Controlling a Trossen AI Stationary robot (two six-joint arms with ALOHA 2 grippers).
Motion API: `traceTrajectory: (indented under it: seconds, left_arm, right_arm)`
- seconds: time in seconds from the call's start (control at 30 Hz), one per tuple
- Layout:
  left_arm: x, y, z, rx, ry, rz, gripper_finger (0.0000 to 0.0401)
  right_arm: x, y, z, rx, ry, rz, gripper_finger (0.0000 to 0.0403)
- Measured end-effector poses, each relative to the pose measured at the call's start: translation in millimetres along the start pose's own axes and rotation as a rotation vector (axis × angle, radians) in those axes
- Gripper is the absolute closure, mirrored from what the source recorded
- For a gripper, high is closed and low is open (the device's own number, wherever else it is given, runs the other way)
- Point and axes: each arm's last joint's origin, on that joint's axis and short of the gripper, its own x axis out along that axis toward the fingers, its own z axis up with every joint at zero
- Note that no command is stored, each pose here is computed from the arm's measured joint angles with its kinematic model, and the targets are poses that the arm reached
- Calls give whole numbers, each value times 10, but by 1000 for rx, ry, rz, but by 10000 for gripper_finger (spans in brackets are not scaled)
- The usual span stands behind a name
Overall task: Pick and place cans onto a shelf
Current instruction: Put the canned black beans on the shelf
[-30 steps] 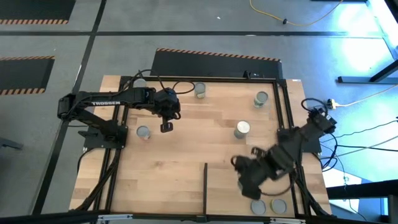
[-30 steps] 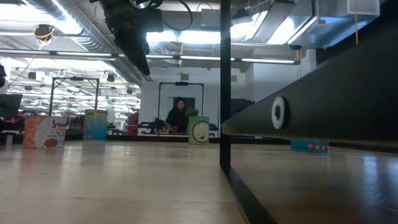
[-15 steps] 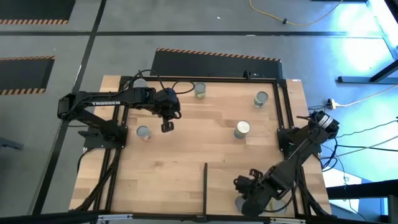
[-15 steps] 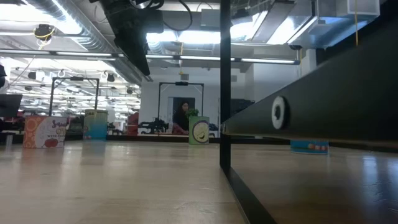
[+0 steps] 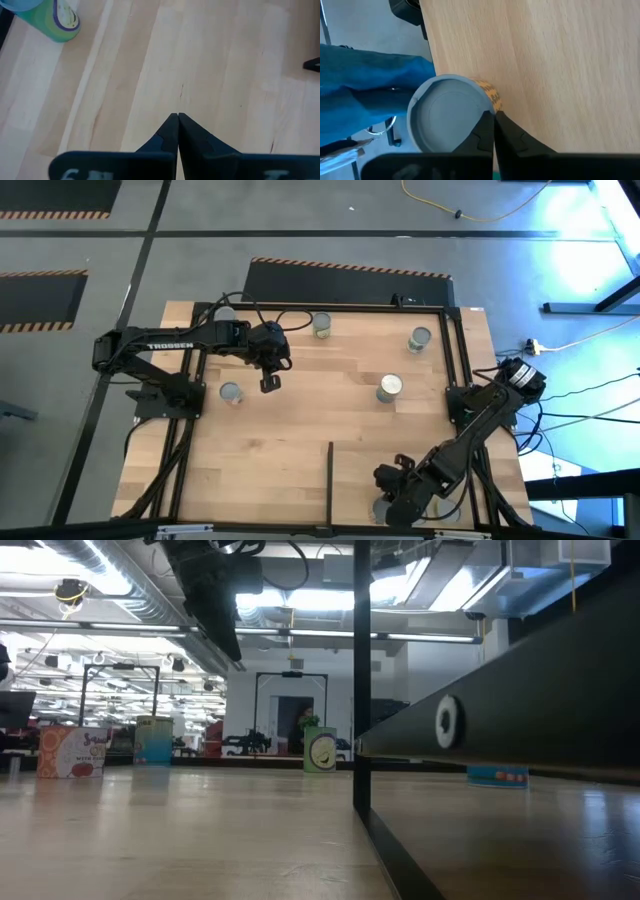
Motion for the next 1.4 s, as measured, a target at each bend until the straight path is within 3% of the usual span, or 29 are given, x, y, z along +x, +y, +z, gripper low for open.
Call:
traceTrajectory:
  seconds: [0.8,1.03,1.4]
  left_arm:
    - [0,-25,2,7,-2,-24,401]
    - [1,-101,-4,33,0,-40,401]
    - [1,-153,-10,50,2,-51,401]
  right_arm:
    - [-22,3,40,-63,26,-4,398]
    - [-19,-4,60,-64,23,-6,372]
    - [-22,3,57,-68,43,9,367]
